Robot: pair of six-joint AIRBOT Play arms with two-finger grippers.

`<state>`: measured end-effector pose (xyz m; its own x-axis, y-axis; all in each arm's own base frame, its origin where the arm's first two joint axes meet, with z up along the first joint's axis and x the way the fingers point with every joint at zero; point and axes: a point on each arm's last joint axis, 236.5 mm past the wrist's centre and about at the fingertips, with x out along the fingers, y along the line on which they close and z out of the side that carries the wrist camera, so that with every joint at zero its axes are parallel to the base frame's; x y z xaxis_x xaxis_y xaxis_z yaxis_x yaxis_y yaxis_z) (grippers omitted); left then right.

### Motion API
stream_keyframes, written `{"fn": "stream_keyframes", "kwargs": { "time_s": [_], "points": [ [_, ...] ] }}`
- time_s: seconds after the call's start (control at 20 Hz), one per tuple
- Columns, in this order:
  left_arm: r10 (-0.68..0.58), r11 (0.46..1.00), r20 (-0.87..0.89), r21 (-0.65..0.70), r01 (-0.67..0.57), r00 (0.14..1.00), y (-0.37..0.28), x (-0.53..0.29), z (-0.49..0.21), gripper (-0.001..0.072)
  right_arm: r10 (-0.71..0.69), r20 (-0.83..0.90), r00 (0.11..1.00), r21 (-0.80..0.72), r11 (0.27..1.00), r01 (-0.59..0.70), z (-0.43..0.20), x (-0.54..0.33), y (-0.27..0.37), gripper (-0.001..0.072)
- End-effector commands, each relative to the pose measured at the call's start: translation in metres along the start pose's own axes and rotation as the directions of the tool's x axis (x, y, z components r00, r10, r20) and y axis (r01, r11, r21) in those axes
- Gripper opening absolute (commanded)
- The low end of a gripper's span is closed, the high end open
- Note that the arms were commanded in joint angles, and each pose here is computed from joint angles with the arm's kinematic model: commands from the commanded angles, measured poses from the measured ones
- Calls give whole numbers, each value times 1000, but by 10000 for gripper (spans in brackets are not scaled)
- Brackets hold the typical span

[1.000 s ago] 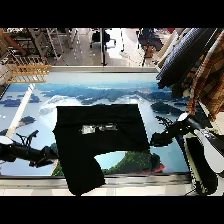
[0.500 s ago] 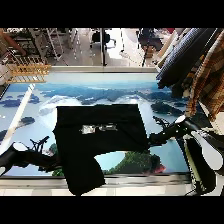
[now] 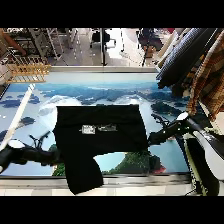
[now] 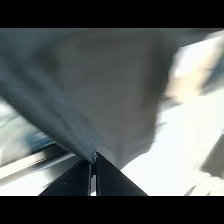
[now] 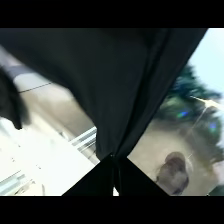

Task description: Fold the clothes and pants, and hang the long-sleeved shirts on hangers.

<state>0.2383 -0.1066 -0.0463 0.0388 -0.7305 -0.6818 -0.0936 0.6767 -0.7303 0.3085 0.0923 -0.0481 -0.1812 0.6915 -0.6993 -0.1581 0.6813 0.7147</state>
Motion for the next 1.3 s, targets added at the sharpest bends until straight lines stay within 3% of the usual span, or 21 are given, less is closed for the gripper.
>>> {"fn": "stream_keyframes", "kwargs": {
  "time_s": [0.0,0.15,0.25,0.35,0.6,0.65,0.7,0.75,0.85,0.95,1.05,1.15,1.25],
  "points": [
    [-285,950,235,198,241,929,-85,-79,56,0,-48,118,992,31,999,45,11,-34,32,22],
    [-291,947,407,252,200,866,-99,-128,126,0,-129,395,910,17,991,133,83,-79,47,21],
    [-342,938,493,229,260,800,-99,-143,178,0,-190,553,811,45,979,199,139,-105,44,21],
    [-350,936,541,170,308,764,-81,-135,223,0,-210,609,765,73,975,210,181,-107,31,22],
    [-288,927,623,-10,375,727,-21,-75,311,3,-231,610,758,144,973,181,252,-70,-29,29],
    [-281,924,621,-31,381,732,-11,-66,316,69,-236,603,762,146,972,186,257,-65,-38,130],
    [-283,921,606,-46,388,743,-5,-57,316,336,-257,591,764,144,966,214,256,-65,-48,410],
    [-304,914,578,-47,404,757,-3,-53,310,518,-294,571,766,152,956,253,250,-69,-60,563],
    [-367,905,489,-10,426,791,-9,-56,285,528,-326,502,801,180,945,272,226,-74,-85,567],
    [-396,912,384,61,405,834,-16,-60,255,493,-278,415,866,175,959,224,200,-65,-96,588],
    [-334,942,318,100,319,887,-15,-59,236,434,-188,371,910,163,977,135,191,-47,-94,640],
    [-261,963,272,145,229,926,-17,-54,223,355,-89,368,925,140,989,39,197,-26,-81,642],
    [-237,964,250,181,195,939,-26,-52,216,331,7,362,932,114,992,-52,203,-5,-64,642]
  ]
}}
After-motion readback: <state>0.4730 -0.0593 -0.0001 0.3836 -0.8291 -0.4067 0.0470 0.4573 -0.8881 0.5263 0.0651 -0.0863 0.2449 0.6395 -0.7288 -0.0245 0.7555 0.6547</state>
